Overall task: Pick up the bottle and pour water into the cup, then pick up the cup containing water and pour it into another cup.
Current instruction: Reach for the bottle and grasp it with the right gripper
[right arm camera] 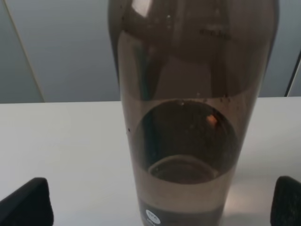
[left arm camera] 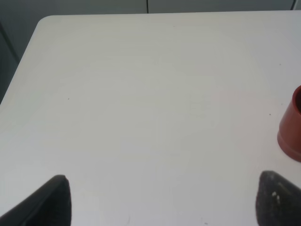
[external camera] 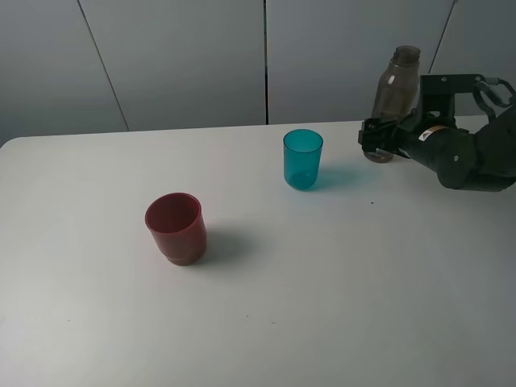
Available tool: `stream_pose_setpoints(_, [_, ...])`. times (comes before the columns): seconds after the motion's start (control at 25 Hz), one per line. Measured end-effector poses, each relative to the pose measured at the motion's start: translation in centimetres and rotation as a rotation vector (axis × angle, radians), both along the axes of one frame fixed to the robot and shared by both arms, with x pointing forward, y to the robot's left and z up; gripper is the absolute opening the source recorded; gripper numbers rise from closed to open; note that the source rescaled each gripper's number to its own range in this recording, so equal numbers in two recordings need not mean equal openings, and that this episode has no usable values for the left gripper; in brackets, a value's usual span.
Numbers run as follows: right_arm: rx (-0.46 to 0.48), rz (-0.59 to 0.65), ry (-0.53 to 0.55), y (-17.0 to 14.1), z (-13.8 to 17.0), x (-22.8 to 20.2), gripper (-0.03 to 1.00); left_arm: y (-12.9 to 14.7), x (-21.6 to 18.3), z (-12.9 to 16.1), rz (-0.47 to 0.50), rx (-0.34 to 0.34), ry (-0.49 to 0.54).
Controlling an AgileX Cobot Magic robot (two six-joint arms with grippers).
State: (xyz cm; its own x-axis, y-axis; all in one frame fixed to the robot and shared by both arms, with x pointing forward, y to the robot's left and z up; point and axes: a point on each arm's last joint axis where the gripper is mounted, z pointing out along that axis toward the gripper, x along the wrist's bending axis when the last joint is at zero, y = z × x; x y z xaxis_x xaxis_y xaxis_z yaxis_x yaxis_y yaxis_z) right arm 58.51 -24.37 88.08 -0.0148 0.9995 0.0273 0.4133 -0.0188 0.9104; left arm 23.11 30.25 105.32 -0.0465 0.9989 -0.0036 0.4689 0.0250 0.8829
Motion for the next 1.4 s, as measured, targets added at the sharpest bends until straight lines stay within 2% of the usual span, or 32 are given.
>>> stream_pose_setpoints(0.6, [0.007, -0.039, -0.012, 0.2, -1.6, 2.4, 0.99, 0.0, 0.0, 0.0, 0.000, 0.000, 0.000])
stream_pose_setpoints(0.76, [-0.019, -0.032, -0.018, 0.2, -1.9, 3.0, 0.99, 0.0, 0.0, 0.0, 0.000, 0.000, 0.000])
stream_pose_setpoints(1.4, [-0.044, -0.042, -0.047, -0.1, -2.0, 5.0, 1.00, 0.0, 0.0, 0.0, 0.000, 0.000, 0.000])
